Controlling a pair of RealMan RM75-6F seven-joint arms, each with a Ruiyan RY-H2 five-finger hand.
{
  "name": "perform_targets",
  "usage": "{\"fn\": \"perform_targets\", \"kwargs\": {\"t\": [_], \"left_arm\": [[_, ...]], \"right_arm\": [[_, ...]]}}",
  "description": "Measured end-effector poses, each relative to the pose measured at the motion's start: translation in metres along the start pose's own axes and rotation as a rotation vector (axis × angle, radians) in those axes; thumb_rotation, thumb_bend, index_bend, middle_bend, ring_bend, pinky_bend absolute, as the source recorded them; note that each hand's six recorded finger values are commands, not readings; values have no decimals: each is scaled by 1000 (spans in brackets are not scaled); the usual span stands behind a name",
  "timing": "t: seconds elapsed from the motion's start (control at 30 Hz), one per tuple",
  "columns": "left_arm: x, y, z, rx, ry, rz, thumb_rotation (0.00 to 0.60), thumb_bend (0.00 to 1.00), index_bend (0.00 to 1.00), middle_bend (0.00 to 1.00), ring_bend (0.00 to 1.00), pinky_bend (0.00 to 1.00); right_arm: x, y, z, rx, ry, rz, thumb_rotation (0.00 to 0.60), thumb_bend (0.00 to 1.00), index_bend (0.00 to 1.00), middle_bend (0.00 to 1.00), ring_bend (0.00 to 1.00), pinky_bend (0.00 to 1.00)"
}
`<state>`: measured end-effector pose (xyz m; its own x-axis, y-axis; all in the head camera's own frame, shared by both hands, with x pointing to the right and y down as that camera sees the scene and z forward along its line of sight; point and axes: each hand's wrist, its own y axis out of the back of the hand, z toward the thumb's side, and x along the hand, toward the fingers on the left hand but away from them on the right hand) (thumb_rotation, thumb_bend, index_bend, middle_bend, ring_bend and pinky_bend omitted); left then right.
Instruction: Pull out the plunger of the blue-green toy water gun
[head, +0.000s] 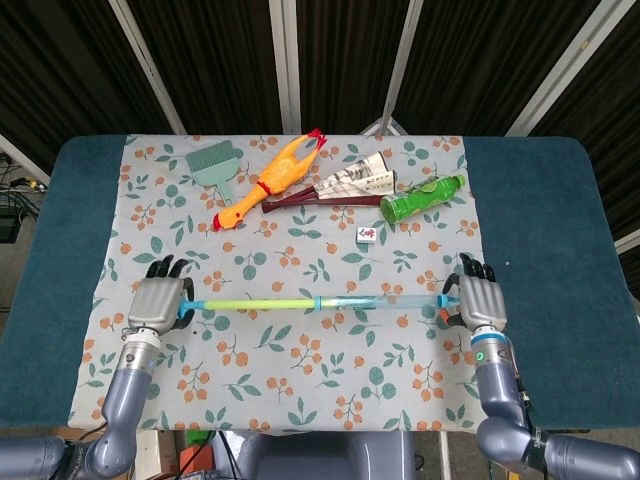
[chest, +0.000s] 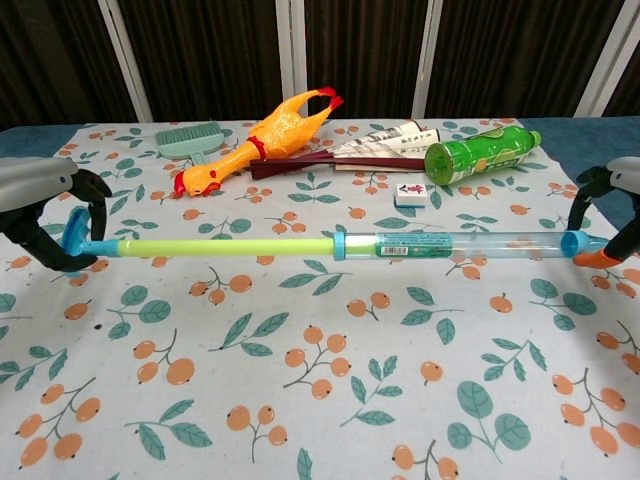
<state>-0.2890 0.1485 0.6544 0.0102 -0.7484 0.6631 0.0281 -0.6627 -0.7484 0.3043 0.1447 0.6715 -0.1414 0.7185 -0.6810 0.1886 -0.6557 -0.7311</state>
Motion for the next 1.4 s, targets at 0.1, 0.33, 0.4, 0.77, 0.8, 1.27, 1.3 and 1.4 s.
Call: {"fn": "perform_targets", "kwargs": {"t": [0.1, 0.33, 0.4, 0.77, 0.8, 1.27, 1.3, 1.4], "left_arm": [[-1, 2, -4, 7, -2, 3, 600, 463, 608, 103, 0, 93], [-1, 10, -14, 16, 3, 12, 600, 463, 607, 103, 0, 93], [-2, 11, -15, 18, 2, 11, 600, 463, 607, 103, 0, 93], [-4, 17, -19, 46, 1, 0, 600, 463, 606, 98, 0, 93], [-4, 17, -19, 48, 1, -1, 600, 462, 606, 98, 0, 93], [-7, 17, -16, 60, -7, -14, 600, 443, 563, 80, 0, 89], [-7, 17, -16, 59, -7, -16, 600, 415, 521, 68, 0, 87], [-7, 17, -14, 58, -10, -21, 600, 313, 403, 35, 0, 79]], "right_arm": [[0, 4, -1, 9, -1, -15, 600, 346, 621, 51, 0, 0], [0, 12, -5, 15, -22, -24, 600, 346, 621, 51, 0, 0], [0, 13, -7, 16, -31, -24, 600, 347, 621, 51, 0, 0], [-2, 15, -18, 12, -57, -26, 600, 347, 621, 51, 0, 0], [-3, 15, -19, 12, -59, -27, 600, 347, 621, 51, 0, 0], [-6, 25, -29, 3, -75, -37, 600, 347, 593, 51, 0, 0], [-6, 24, -29, 2, -73, -35, 600, 347, 540, 51, 0, 0], [-5, 23, -29, -11, -65, -20, 600, 346, 296, 21, 0, 0]]}}
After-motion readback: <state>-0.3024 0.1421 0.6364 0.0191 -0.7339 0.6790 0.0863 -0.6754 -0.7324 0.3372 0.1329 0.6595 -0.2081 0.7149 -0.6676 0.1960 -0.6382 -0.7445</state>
